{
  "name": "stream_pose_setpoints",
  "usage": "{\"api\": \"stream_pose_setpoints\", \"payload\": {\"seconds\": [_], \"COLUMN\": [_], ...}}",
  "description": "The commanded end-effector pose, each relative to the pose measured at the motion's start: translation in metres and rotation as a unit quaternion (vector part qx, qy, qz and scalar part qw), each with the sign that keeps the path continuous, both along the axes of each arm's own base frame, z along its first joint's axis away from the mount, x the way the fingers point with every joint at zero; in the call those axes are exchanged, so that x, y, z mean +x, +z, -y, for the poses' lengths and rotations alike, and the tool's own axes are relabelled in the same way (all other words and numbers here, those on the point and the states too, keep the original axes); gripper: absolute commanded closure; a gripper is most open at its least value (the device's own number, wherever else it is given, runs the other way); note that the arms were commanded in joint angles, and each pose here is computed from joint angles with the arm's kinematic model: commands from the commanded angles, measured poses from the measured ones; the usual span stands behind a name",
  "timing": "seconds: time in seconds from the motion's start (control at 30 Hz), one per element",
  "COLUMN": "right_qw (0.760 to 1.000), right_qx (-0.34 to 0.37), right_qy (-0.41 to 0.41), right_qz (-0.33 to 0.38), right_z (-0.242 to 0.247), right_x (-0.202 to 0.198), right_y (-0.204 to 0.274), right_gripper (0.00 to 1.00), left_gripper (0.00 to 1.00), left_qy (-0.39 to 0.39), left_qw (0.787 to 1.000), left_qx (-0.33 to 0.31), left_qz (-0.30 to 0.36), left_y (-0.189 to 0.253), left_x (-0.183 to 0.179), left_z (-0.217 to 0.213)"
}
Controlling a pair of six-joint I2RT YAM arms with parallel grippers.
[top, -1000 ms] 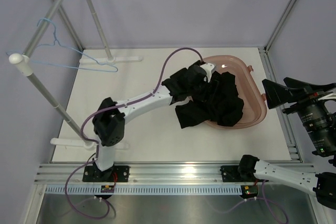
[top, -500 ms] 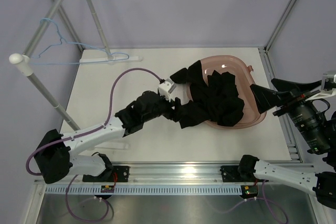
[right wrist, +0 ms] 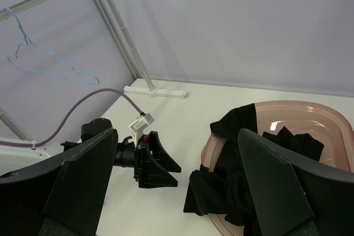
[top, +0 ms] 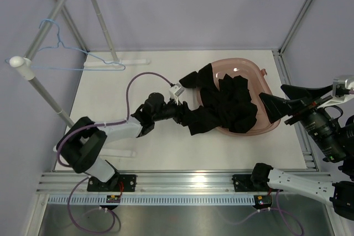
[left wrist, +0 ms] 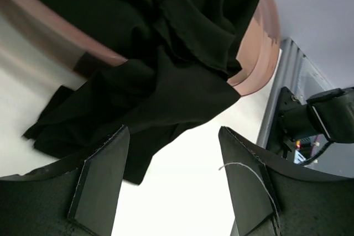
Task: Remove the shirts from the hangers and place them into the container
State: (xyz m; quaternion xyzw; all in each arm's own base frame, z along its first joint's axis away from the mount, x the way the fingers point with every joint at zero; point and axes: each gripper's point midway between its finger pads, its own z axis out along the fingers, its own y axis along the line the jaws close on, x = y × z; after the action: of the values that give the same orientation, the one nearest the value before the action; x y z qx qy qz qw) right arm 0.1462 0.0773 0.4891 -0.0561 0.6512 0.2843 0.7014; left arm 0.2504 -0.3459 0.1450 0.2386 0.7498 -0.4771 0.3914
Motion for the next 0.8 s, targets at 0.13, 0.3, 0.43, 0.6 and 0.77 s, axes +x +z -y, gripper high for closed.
{"api": "stream_pose_setpoints", "payload": {"seconds": [0.13,0.3,0.43,0.6,0.77], "right_qw": [1.0,1.0,1.0,1.0,1.0], "right_qx": [-0.004,-0.005,-0.006,-0.01,-0.01], "right_qy": [0.012,0.008,0.008,0.015,0.02], "right_qz": [0.013,0.014,0.015,0.014,0.014], "right_z": [0.005,0.01,0.01,0.005,0.001], "right_x": [-0.007,-0.008,-0.008,-0.007,-0.007], "right_y": [-0.003,-0.005,-0.006,-0.006,-0.007], "right_gripper": [0.0,0.01,0.01,0.01,0.01], "left_gripper": [0.3,0.3,0.29,0.29,0.28], "left_qy": [-0.077,-0.073,-0.07,-0.043,-0.014], "left_qw": [0.994,0.996,0.997,0.998,0.998], "left_qx": [-0.068,-0.046,-0.031,-0.017,0.024], "left_qz": [0.026,0.018,0.017,0.047,0.049], "left_y": [0.018,0.003,-0.005,0.001,-0.007], "left_x": [0.006,0.016,0.021,0.027,0.039], "left_z": [0.031,0.034,0.035,0.025,0.013]}}
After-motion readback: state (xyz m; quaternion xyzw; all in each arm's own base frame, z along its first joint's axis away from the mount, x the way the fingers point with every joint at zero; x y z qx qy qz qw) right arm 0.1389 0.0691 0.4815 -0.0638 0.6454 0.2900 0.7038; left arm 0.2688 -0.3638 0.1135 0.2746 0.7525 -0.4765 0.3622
